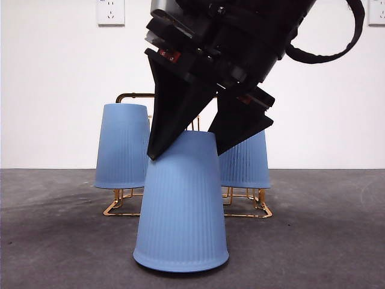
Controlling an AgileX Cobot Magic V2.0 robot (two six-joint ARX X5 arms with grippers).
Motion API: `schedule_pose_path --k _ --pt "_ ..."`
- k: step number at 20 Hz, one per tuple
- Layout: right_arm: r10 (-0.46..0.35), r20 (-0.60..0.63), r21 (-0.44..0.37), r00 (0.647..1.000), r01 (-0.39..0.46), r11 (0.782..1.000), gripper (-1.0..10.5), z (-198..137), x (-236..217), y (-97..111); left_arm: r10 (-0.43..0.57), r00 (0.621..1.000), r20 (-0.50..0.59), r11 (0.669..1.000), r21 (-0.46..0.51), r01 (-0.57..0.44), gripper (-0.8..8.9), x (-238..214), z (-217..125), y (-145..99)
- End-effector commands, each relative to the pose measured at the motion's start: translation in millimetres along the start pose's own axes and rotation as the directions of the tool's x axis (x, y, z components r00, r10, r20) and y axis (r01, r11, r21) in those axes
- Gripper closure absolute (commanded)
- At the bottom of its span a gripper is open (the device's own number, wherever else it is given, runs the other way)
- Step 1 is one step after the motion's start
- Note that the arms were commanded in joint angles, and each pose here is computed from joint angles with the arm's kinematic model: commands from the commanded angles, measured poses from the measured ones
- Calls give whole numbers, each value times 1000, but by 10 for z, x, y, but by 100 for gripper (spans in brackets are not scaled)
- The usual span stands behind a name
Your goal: Pick the top cup and place it on cupholder, pick up the mid cup and place it on cupholder, last pick the bottom cup and place it on cupholder.
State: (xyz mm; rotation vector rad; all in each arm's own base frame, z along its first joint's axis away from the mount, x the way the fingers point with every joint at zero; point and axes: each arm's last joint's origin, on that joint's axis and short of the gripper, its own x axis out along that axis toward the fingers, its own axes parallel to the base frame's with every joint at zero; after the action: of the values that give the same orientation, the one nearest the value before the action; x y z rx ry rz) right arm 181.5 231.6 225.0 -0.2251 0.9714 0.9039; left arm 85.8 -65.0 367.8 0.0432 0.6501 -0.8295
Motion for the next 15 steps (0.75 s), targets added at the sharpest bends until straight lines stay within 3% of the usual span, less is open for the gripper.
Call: schedule_pose_path --k 1,5,10,15 --pt "11 41 -21 999 -10 1000 683 113 -75 64 -9 1000 21 1000 17 9 412 -17 41 -16" --pt "0 94 -42 996 4 999 683 339 -386 138 -9 1000 21 1000 17 9 412 -17 41 -15" --pt "-95 187 -88 978 113 990 682 719 -888 221 -9 1000 22 1000 20 9 412 -17 42 -15" --pt "-153 338 -53 929 181 982 682 990 -1170 52 -10 1000 29 1000 24 9 412 -17 49 -16"
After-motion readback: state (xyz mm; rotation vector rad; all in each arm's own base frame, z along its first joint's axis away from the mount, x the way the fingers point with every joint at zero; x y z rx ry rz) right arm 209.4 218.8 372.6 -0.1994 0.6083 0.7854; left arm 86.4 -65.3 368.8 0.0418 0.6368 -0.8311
